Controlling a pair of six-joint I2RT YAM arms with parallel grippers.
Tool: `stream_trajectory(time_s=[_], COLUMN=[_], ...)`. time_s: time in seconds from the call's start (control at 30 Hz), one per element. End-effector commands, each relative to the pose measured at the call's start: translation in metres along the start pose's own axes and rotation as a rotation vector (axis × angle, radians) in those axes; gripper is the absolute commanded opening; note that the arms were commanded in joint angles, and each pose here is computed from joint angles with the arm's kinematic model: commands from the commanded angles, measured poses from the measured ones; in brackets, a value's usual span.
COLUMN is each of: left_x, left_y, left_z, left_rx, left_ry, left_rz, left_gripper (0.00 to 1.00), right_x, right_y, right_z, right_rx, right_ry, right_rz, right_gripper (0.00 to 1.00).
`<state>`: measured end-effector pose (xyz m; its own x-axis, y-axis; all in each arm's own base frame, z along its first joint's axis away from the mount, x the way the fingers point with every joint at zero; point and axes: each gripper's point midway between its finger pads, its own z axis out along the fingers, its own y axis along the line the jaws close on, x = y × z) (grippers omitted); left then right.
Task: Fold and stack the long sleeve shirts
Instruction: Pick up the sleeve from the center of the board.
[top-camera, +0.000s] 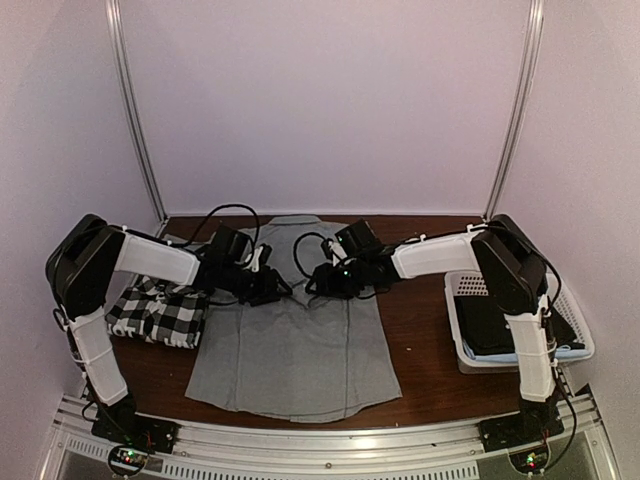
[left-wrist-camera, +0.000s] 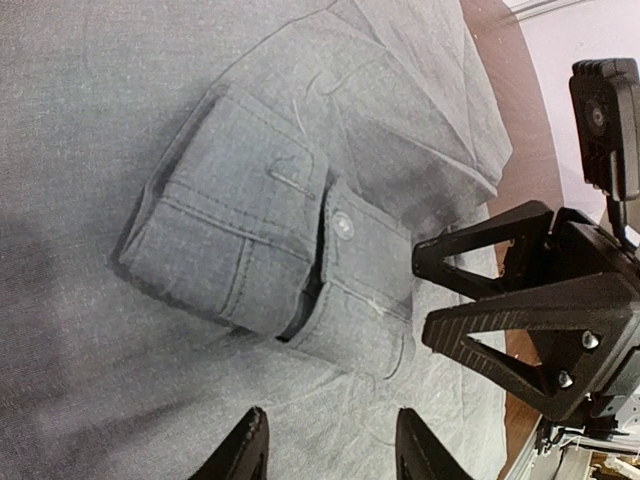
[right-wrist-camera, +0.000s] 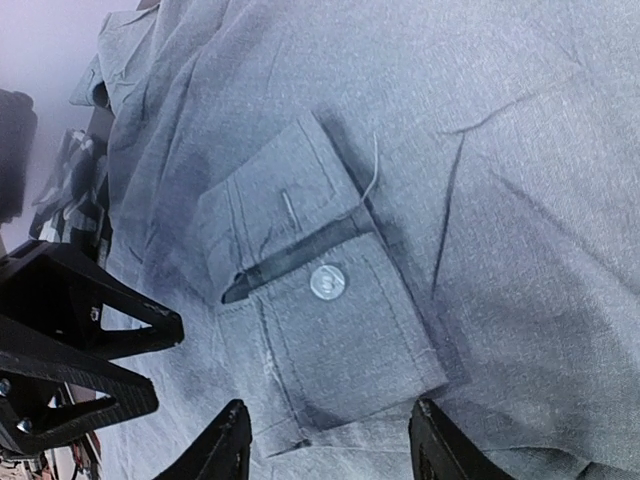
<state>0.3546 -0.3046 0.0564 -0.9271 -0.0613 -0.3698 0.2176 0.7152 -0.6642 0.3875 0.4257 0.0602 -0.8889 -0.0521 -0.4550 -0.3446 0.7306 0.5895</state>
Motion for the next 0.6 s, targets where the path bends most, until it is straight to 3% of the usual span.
stream_trajectory(time_s=[0.0, 0.3, 0.57], left_x=[-0.008, -0.011, -0.016], left_y=[0.002, 0.002, 0.001], left_z=[-0.001, -0.005, -0.022], left_rx=[0.009, 0.016, 0.063], left_ry=[-0.036, -0.041, -0.061], left_rz=[-0.004, -0.013, -0.092], left_gripper=[0.44, 0.44, 0.44], right_x=[-0.005, -0.005, -0.001], right_y=[0.003, 0.001, 0.003], right_z=[-0.001, 0.011, 0.012], right_rx=[-0.040, -0.089, -0.124], right_ry=[-0.036, -0.043, -0.043], right_rz=[0.031, 0.086, 0.119], right_gripper=[0.56, 0.58, 0.49])
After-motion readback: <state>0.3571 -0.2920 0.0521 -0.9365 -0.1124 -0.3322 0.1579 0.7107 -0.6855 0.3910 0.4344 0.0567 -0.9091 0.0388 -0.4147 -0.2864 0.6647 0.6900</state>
